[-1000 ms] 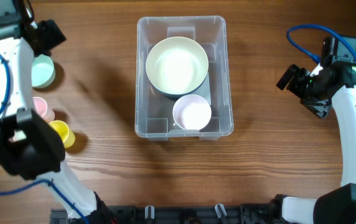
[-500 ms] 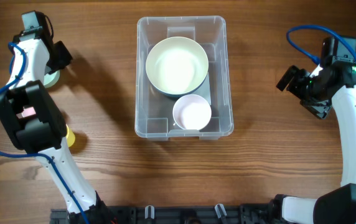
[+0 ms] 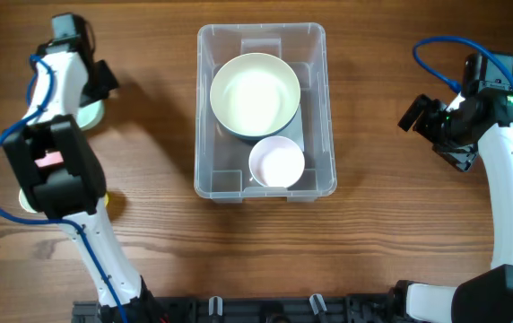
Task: Pack container
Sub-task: 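Grasp the mint bowl with the left gripper, then stack the mint bowl onto the bowls in the bin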
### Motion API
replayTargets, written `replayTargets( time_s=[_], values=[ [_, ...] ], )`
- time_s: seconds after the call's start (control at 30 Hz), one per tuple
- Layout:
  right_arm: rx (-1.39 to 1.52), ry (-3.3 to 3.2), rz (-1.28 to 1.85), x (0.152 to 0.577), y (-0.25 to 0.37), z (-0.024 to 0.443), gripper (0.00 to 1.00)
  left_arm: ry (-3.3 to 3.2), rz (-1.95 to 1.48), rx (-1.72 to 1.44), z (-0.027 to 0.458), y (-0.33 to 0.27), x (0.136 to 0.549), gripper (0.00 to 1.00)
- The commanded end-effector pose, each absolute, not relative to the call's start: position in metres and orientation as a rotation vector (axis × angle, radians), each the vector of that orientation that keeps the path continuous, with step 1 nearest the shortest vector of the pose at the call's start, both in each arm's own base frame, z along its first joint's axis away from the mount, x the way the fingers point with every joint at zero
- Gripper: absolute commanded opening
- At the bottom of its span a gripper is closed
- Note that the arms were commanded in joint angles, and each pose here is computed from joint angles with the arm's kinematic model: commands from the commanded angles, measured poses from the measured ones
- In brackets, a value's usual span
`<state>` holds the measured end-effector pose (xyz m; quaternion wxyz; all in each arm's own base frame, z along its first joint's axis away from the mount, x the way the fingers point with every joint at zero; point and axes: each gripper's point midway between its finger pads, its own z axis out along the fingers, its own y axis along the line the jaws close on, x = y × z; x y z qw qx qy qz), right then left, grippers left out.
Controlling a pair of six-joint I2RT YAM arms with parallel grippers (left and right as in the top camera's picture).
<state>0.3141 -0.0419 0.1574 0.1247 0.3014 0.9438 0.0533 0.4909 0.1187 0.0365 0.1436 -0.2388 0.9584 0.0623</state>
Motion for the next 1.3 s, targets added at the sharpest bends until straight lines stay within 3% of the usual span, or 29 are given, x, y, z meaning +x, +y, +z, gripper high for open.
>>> replayTargets(
  time_s=[0.0, 0.17, 0.4, 0.5, 0.8, 0.97, 1.1, 1.27],
  values=[
    [0.834, 2.771, 0.146, 0.313, -0.041, 0.155, 1.0, 2.641, 0.05, -0.393, 0.145, 0.039, 0.511, 0.04],
    [0.828, 2.779, 0.143, 0.311, -0.041, 0.155, 1.0, 2.674, -0.033, 0.044, 0.211, -0.099, 0.449, 0.04],
    [0.826, 2.773, 0.144, 0.313, -0.041, 0.155, 1.0, 2.766, -0.144, 0.737, 0.196, -0.268, 0.325, 0.04],
    [0.826, 2.774, 0.144, 0.313, -0.041, 0.155, 1.0, 2.755, -0.16, 0.89, 0.184, -0.311, 0.285, 0.04],
    [0.825, 2.778, 0.144, 0.312, -0.041, 0.155, 1.0, 2.853, -0.159, 0.952, 0.13, -0.33, 0.271, 0.04],
    [0.81, 2.784, 0.142, 0.311, -0.041, 0.155, 1.0, 2.852, -0.147, 0.944, 0.13, -0.328, 0.273, 0.51],
    [0.801, 2.787, 0.14, 0.311, -0.041, 0.155, 1.0, 2.803, -0.019, 0.892, 0.138, -0.311, 0.29, 0.53],
    [0.79, 2.786, 0.139, 0.312, -0.041, 0.155, 1.0, 2.668, 0.087, 0.336, 0.238, -0.185, 0.35, 0.67]
  ],
)
